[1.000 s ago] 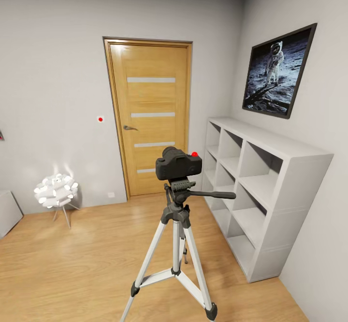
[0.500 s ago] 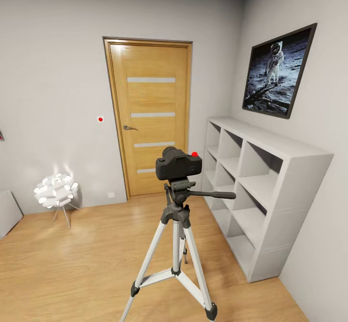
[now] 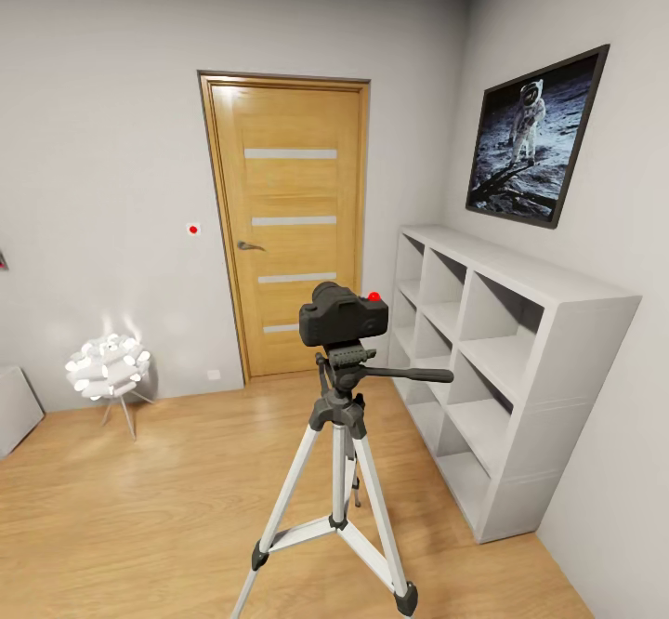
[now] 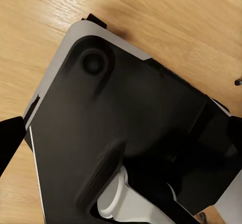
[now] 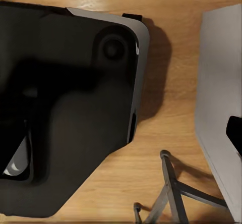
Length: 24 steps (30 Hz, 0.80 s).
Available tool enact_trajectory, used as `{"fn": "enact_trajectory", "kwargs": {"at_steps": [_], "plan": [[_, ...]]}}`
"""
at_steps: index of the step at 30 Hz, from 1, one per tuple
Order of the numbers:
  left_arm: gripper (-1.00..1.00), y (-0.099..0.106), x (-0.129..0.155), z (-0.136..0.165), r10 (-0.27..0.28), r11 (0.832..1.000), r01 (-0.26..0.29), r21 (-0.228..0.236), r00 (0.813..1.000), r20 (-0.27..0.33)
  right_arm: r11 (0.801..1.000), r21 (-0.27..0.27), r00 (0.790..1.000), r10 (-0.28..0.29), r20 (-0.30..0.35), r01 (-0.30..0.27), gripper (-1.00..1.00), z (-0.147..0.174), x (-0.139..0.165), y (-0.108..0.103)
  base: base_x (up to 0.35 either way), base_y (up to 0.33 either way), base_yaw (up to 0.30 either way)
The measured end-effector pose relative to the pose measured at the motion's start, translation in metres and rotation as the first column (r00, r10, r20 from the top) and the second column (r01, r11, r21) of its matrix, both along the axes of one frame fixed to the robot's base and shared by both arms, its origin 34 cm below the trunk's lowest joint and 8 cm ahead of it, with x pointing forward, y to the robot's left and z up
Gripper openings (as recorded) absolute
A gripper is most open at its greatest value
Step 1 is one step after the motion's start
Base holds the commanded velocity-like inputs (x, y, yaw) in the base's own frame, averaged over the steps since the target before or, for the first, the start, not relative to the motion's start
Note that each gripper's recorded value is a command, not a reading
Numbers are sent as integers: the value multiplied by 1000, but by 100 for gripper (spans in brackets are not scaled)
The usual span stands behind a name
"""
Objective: Attach the digital camera to the camera tripod in the bedroom.
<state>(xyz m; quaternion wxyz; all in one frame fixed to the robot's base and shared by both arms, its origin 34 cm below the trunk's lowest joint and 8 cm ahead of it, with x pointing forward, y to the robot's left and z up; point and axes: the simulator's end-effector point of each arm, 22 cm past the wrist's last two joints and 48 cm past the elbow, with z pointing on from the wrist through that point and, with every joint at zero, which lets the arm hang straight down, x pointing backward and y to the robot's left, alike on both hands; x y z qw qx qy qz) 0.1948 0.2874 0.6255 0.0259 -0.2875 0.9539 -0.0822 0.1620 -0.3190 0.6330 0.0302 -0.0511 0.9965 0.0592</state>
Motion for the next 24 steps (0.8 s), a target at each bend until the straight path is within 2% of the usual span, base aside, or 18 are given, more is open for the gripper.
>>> {"fn": "enact_trajectory", "kwargs": {"at_steps": [12, 24], "plan": [[100, 0, 1, 0, 0, 1000, 0, 0, 1000, 1, 1000, 15, 1000, -6, -13, 6, 100, -2, -6, 12, 0, 0, 0], [100, 0, 1, 0, 0, 1000, 0, 0, 1000, 1, 1000, 18, 1000, -6, -15, 7, 100, -2, -7, 14, 0, 0, 0]]}}
